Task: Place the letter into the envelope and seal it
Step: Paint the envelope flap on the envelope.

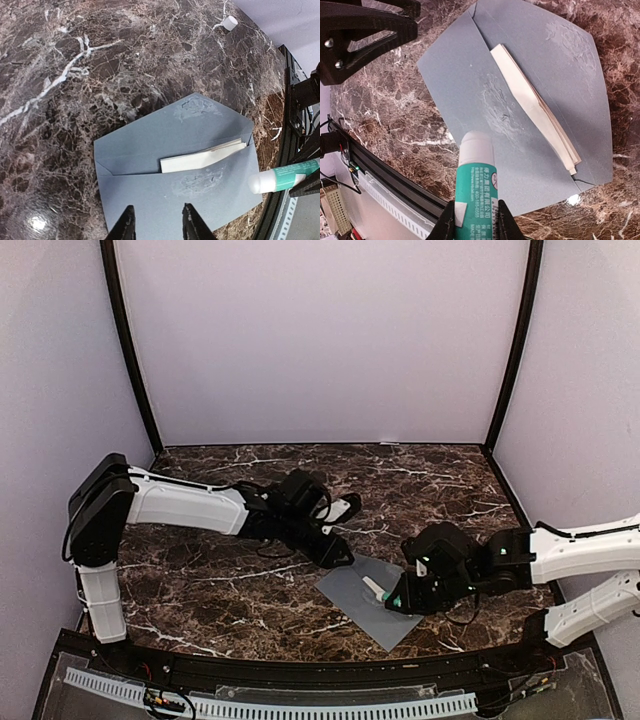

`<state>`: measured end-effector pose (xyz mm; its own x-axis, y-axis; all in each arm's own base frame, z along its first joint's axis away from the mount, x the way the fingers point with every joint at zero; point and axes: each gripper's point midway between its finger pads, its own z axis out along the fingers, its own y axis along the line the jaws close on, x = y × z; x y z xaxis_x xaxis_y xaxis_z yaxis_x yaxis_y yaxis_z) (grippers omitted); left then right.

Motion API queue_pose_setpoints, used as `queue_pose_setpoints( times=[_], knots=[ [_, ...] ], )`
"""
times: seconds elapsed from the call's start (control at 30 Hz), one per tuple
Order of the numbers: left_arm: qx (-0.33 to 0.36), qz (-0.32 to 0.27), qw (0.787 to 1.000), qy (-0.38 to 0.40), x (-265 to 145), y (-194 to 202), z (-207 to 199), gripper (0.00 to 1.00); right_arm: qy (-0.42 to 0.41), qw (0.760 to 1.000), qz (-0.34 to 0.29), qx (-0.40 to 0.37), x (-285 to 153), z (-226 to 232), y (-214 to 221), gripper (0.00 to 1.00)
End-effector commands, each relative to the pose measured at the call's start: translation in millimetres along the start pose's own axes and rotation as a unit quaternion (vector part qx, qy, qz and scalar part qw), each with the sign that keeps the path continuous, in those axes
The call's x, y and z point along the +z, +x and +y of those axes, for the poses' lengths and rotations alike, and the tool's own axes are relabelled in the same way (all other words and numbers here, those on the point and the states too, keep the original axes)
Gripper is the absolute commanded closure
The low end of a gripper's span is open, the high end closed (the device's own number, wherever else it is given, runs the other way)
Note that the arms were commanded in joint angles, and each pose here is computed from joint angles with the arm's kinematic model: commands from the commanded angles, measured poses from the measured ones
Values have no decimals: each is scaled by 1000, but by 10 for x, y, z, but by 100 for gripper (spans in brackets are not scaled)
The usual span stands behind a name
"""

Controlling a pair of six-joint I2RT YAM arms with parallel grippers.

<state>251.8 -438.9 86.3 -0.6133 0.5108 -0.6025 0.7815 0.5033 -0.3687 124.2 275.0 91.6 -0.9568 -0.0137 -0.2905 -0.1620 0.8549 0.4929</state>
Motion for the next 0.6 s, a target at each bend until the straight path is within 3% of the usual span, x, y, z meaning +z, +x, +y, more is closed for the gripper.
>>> queue_pose_setpoints(
  times=[0.0, 0.27, 0.57],
  knots=[
    [-6, 39, 999, 26, 108, 224, -129, 71, 13, 999, 38, -5, 74, -41, 116, 100],
    [0, 77, 997, 16, 310, 480, -27, 83, 35, 998, 56, -12, 149, -89, 31, 100],
    [7, 99, 995, -3, 445, 660, 114, 87, 49, 996, 68, -17, 217, -130, -14, 100]
  ],
)
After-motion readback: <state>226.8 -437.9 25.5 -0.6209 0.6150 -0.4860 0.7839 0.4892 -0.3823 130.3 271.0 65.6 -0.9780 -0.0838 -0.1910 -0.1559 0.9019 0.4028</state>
